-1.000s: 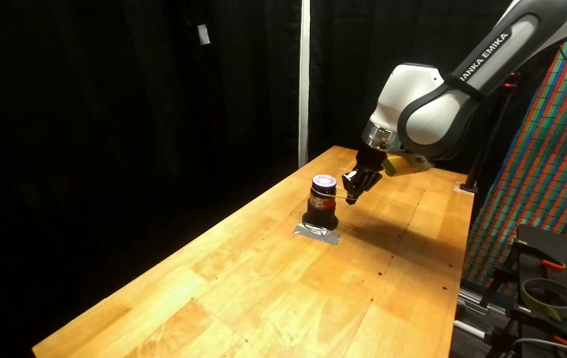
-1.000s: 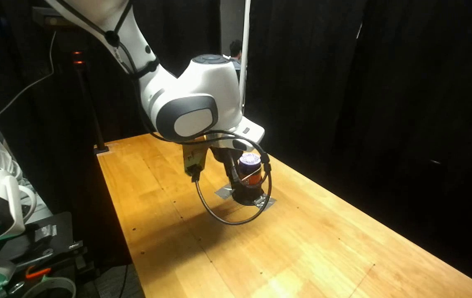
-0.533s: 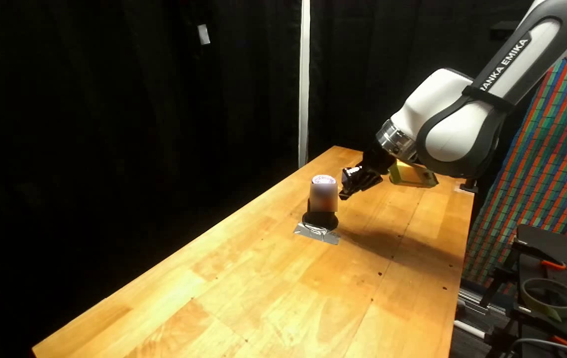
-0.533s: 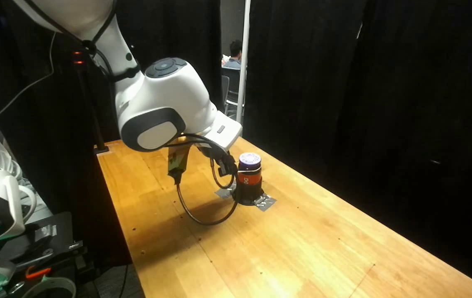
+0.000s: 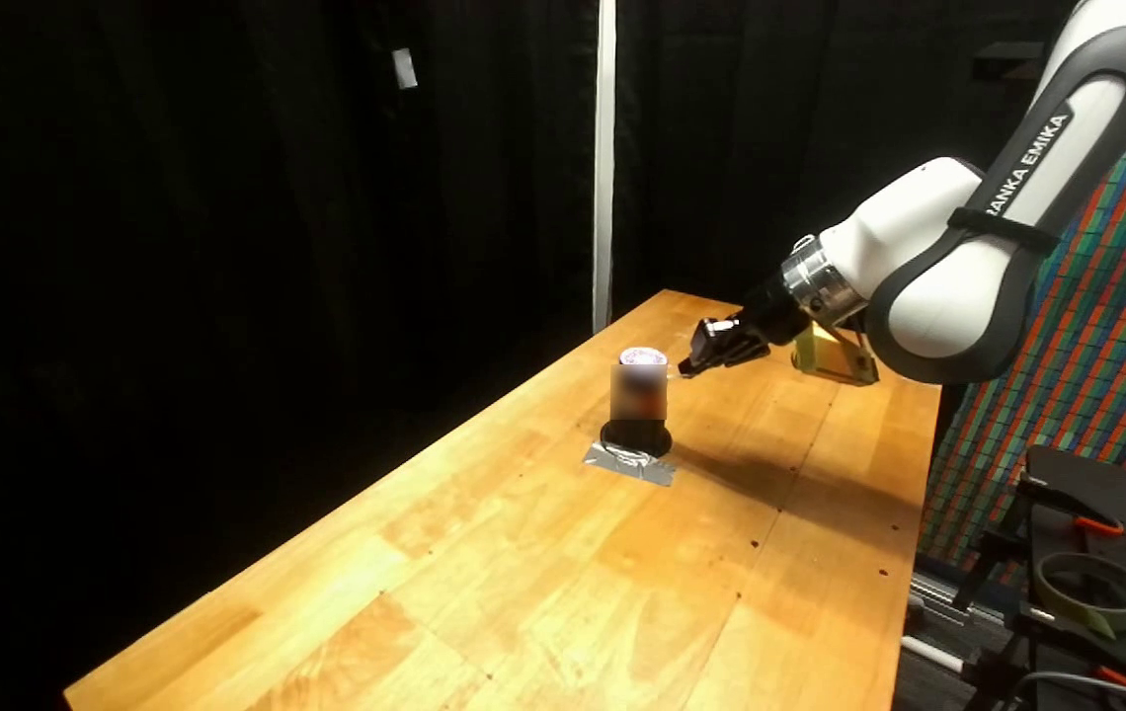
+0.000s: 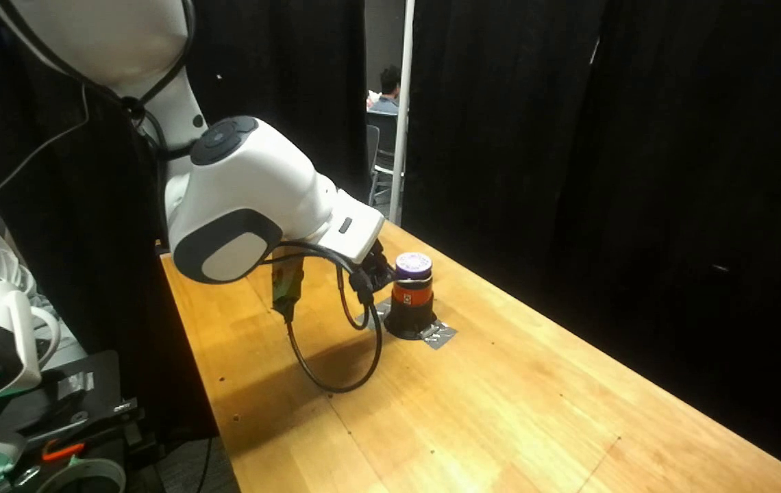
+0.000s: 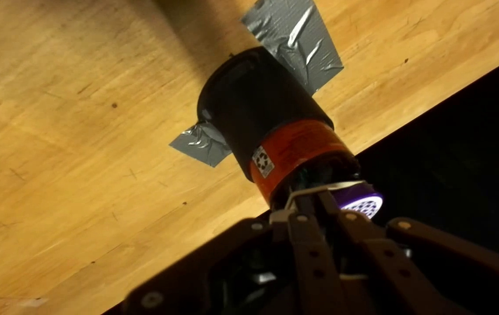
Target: Put the rubber bung around the neck of the brown bottle
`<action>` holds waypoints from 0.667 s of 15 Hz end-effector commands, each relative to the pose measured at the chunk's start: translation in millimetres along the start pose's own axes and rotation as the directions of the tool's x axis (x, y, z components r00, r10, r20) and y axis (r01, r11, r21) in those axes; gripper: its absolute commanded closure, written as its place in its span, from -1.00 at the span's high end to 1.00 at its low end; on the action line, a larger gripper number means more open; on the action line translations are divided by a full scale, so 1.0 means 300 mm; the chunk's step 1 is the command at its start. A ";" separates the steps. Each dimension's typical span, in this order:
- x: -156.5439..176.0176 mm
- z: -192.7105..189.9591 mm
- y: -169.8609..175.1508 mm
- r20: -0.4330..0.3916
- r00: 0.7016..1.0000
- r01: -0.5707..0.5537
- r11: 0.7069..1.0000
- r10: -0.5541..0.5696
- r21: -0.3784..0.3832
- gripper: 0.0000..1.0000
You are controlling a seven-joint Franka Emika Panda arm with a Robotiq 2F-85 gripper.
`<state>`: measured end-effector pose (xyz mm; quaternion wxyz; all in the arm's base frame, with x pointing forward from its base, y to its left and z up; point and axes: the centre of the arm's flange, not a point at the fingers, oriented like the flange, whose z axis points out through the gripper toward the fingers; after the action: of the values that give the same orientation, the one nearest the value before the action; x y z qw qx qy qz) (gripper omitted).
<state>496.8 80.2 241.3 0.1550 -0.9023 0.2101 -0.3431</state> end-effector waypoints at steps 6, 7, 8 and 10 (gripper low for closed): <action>-0.043 -0.031 0.080 -0.160 0.980 -0.093 0.983 0.118 0.155 -0.79; -0.044 -0.035 0.081 -0.177 0.975 -0.103 0.978 0.136 0.183 -0.79; -0.045 -0.037 0.087 -0.192 0.969 -0.112 0.971 0.153 0.209 -0.81; -0.052 -0.041 0.096 -0.213 0.960 -0.126 0.961 0.180 0.245 -0.81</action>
<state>477.8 65.2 232.0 0.2300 -0.8364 0.2496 -0.4305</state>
